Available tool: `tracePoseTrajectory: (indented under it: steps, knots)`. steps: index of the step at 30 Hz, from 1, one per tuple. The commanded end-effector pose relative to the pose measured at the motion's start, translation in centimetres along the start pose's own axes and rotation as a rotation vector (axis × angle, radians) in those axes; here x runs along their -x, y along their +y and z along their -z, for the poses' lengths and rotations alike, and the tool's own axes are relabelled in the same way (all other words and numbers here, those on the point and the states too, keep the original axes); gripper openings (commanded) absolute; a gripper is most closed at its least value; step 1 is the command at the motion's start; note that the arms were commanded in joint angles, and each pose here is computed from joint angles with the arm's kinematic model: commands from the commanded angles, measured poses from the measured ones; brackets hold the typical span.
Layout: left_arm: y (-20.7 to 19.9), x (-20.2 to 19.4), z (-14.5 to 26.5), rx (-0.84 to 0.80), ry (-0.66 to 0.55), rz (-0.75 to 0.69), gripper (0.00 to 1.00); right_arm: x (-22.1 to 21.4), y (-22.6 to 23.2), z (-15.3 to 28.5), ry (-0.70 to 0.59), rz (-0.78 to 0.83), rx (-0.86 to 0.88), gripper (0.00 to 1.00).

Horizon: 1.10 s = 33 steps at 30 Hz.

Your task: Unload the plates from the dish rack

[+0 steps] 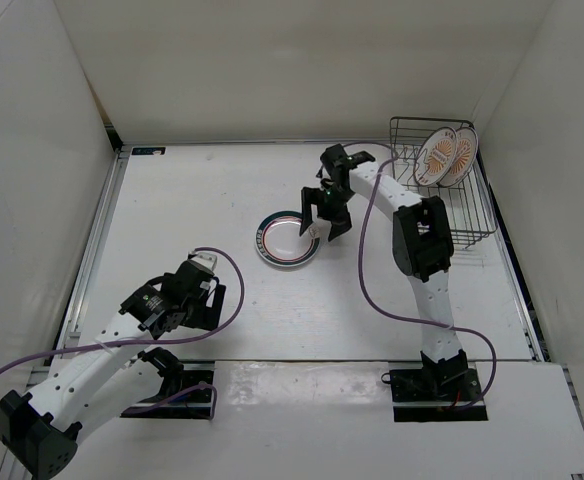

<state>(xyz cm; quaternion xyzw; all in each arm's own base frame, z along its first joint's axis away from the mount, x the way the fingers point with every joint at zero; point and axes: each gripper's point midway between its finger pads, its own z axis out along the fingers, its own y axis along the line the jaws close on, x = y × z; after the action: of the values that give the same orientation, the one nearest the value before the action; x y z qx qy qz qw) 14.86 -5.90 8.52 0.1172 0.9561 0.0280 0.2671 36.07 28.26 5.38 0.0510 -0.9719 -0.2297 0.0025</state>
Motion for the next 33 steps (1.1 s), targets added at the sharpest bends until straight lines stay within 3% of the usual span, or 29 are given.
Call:
tracePoseTrajectory:
  steps: [1,4,8,9,13,18,24,30,33]
  knots:
    - [-0.3,1.5,0.7,-0.021,-0.047,0.015,1.00,0.4,0.1,4.5,-0.055,0.076,-0.094,0.90]
    - [-0.3,1.4,0.7,-0.020,-0.043,0.010,1.00,1.6,-0.7,9.5,-0.208,0.139,-0.225,0.90]
    - [-0.4,1.5,0.7,-0.028,-0.050,0.013,1.00,5.1,-2.0,17.6,-0.571,0.153,-0.351,0.90]
    - [-0.4,1.4,0.7,-0.028,-0.045,0.011,1.00,5.6,-3.4,21.3,-0.680,0.105,-0.393,0.90]
    - [-0.4,1.6,0.7,-0.028,-0.053,0.014,1.00,8.5,-6.0,27.9,-0.935,-0.003,-0.472,0.90]
    - [-0.5,1.5,0.8,-0.038,-0.056,0.014,1.00,12.1,-11.0,33.5,-1.136,-0.120,-0.554,0.90]
    - [-0.4,1.5,1.0,-0.042,-0.068,0.019,1.00,14.6,-17.8,33.7,-1.110,-0.190,-0.751,0.89]
    - [-0.8,1.3,0.8,-0.057,-0.052,0.005,1.00,15.7,-22.5,30.9,-1.049,-0.279,-0.661,0.83]
    - [-0.6,1.1,0.8,-0.046,-0.040,0.000,1.00,16.5,-22.9,30.6,-1.027,-0.281,-0.655,0.73]
